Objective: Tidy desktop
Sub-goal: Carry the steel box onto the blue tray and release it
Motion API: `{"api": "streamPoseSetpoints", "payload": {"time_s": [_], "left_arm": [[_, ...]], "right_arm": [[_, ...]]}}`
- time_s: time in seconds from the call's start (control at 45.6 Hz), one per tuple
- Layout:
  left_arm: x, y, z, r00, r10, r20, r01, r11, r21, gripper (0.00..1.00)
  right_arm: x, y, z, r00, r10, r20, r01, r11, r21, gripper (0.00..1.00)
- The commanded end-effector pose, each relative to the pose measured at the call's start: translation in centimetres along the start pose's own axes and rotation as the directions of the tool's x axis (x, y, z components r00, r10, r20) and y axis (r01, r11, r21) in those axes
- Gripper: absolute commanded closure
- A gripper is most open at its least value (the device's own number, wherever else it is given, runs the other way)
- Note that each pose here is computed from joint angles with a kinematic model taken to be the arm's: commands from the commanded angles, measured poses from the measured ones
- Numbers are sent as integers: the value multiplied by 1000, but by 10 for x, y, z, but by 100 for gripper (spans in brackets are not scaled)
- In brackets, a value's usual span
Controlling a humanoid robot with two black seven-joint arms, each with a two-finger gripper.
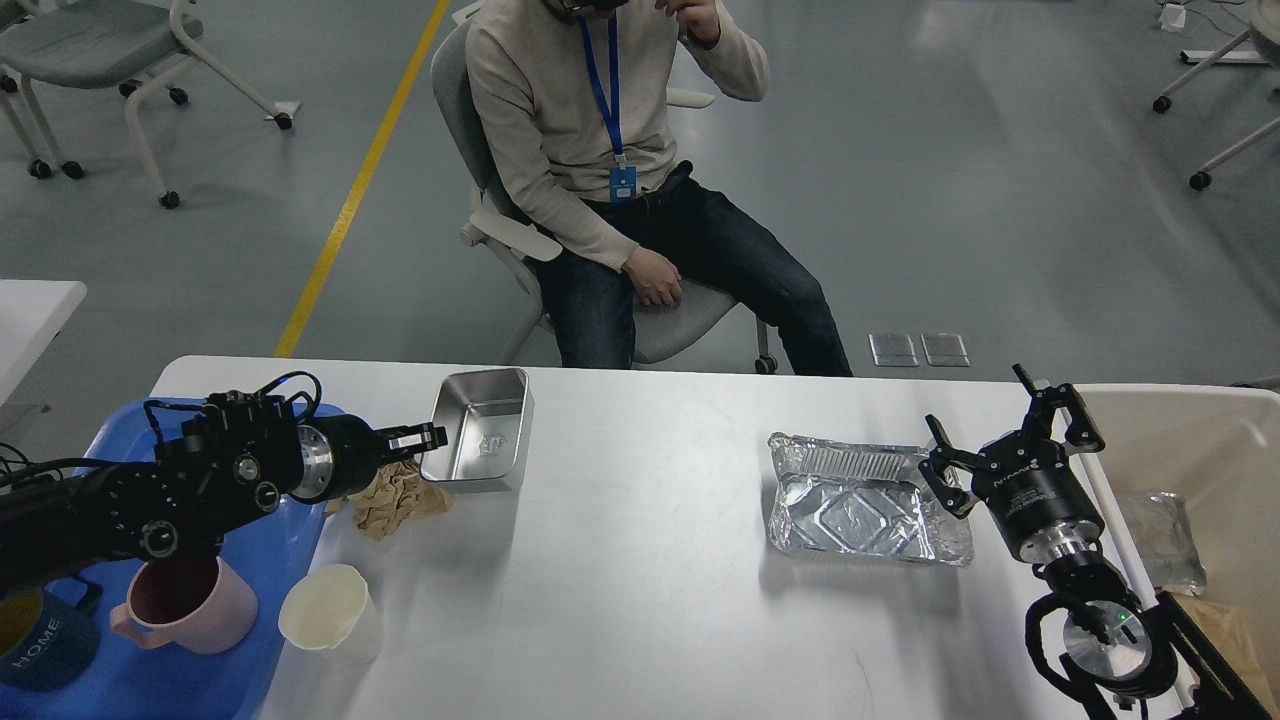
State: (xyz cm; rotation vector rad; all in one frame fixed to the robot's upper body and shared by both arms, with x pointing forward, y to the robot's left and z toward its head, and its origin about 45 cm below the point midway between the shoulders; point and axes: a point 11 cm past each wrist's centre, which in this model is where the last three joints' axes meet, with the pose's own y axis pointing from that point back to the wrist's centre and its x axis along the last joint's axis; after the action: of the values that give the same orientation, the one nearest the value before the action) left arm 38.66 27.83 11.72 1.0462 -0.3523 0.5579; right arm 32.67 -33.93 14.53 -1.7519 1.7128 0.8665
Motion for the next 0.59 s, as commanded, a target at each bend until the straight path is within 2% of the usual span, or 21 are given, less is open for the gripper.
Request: {"api": "streamPoseSetpoints", "payload": {"time_s": [0.0, 0.241, 0.416, 0.57], "left_arm": [[15, 24, -16, 1000, 17, 6, -17, 1000, 25, 99], [36, 81, -29, 999, 42, 17, -43, 999, 30, 98], [53, 125, -56, 998, 62, 29, -64, 994, 93, 98], [82, 156, -58, 993, 96, 61, -103, 989, 110, 98]], "right_arm": [[1, 1, 1, 1000, 2, 1, -2, 1000, -3, 0], [0, 1, 1, 1000, 2, 1, -2, 1000, -2, 0], [1, 1, 2, 1000, 4, 2, -4, 1000, -4, 0], [-1, 0, 6, 1000, 0, -5, 0, 1000, -9, 0]]}}
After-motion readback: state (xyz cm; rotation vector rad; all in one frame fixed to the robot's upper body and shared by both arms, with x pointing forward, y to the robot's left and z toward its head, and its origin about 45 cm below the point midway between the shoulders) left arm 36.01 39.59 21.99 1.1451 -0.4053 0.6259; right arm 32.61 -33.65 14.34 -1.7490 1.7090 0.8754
